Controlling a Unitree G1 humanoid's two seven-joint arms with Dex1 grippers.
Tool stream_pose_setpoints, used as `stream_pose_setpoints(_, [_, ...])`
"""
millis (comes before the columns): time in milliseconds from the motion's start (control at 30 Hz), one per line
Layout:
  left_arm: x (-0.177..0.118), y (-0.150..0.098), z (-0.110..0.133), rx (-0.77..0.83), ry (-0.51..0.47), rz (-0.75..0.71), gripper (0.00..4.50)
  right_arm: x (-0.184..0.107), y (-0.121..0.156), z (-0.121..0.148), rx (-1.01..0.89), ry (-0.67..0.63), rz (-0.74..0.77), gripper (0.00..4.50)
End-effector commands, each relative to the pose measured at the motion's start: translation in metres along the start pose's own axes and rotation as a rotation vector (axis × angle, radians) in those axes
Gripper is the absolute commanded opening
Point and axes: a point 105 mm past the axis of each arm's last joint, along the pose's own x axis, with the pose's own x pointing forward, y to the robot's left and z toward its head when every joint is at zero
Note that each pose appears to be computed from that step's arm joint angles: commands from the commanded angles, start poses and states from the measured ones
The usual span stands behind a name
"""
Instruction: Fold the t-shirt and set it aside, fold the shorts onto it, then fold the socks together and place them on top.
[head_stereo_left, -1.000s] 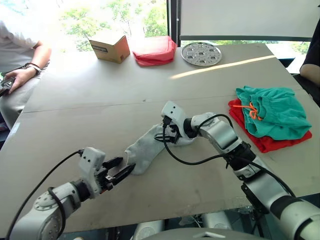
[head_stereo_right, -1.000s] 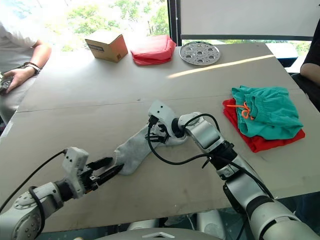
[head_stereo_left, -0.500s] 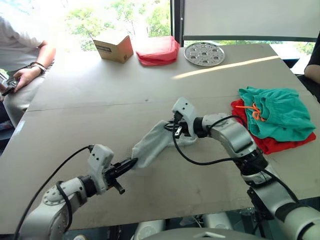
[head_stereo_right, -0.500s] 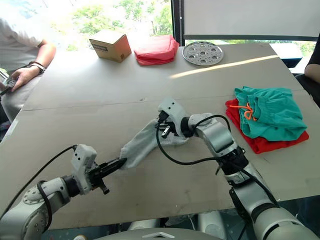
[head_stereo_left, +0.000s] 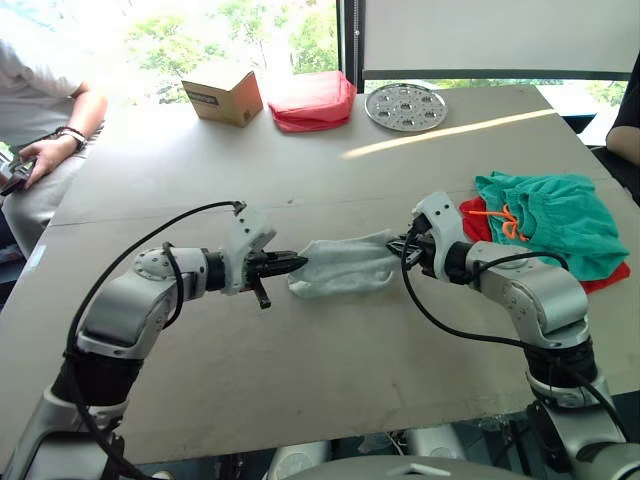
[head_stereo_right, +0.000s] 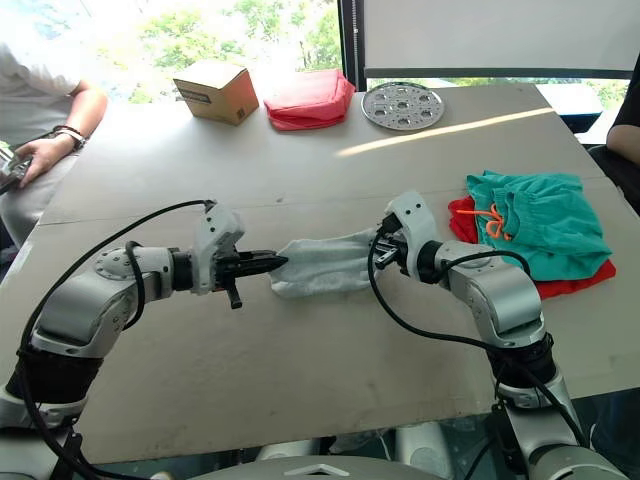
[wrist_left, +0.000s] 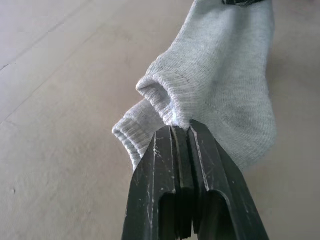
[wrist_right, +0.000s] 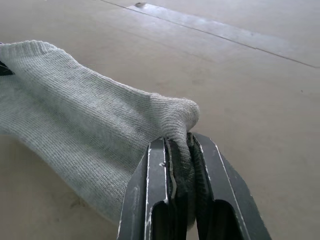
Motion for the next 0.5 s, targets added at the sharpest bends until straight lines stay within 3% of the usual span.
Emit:
stream_pose_setpoints(33, [0.0, 0.007, -0.01, 0.042, 0.055, -0.007, 0.02, -0.004, 0.005, 0.007, -0.032, -0.041, -0.048, 0.0])
stream_pose_setpoints(500, [-0.022, 0.011, 0.004, 0.045, 0.025, 0.023, 0.02, 0.0, 0.019, 0.008, -0.033, -0.064, -0.017, 0.0])
